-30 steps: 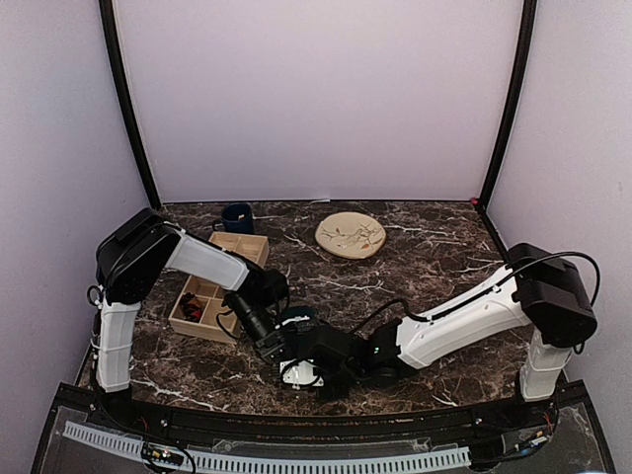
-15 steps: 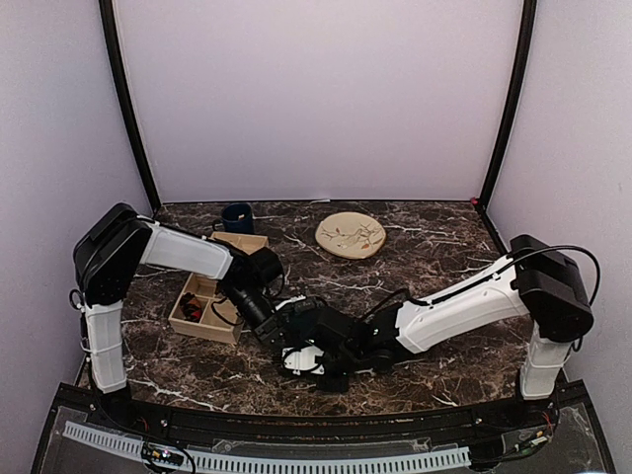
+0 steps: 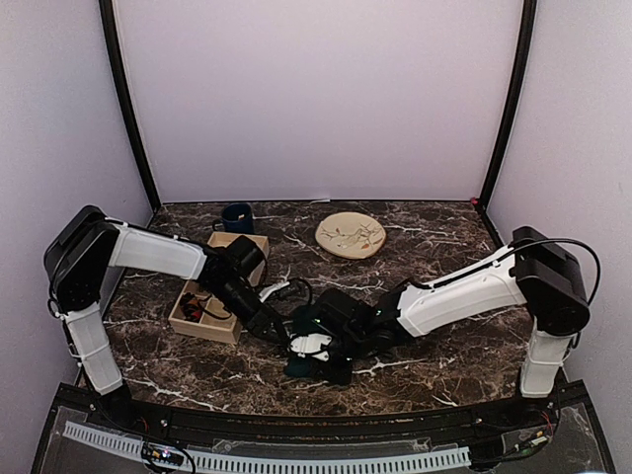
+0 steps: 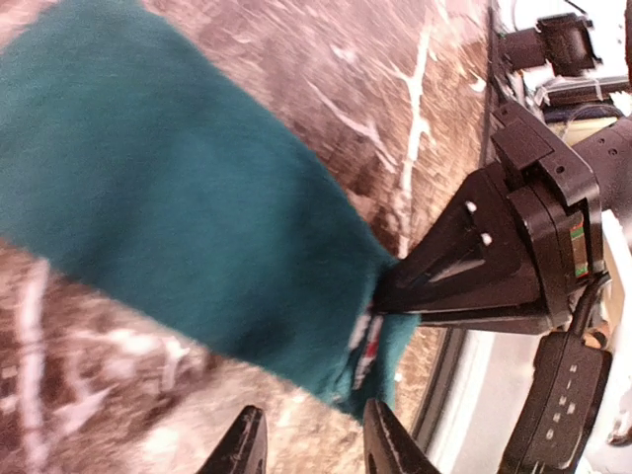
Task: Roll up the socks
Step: Roll the sock at the center of the board.
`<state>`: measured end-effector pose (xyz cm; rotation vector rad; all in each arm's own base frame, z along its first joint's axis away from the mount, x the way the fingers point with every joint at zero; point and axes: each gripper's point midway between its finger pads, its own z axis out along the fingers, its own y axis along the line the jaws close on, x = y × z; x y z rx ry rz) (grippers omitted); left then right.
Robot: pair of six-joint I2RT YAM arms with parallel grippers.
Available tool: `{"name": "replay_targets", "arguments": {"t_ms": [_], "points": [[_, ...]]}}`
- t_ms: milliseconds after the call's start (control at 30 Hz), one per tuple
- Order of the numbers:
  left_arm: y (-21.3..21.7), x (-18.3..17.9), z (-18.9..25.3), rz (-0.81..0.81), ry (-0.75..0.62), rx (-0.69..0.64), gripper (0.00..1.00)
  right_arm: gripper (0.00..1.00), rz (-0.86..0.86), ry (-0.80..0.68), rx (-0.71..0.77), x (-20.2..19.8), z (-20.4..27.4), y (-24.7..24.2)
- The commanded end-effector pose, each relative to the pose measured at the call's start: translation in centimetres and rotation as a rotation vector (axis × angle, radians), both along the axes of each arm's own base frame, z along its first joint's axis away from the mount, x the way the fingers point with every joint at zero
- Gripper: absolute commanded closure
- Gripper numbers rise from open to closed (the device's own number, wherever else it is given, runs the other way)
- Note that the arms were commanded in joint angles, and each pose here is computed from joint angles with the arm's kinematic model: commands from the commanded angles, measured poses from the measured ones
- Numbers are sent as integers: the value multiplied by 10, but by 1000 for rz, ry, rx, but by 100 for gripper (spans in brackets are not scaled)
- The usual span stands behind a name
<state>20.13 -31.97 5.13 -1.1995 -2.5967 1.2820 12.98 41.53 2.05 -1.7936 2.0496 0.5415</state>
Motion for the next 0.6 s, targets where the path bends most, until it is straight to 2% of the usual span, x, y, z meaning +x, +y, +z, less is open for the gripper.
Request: {"name": "replay_targets", "arguments": {"t_ms": [0, 200, 367, 567], "points": [[8, 25, 5, 107, -144, 30, 64, 100, -56, 175, -93, -13, -20, -24], [15, 34, 11, 197, -241, 11, 63, 100, -108, 344, -49, -11, -11, -21], [19, 35, 23, 253, -307, -48, 63, 100, -115, 472, -70, -15, -16, -24], [22, 25, 41, 281, -426, -107, 59, 100, -126, 570, -68, -10, -19, -22]]}}
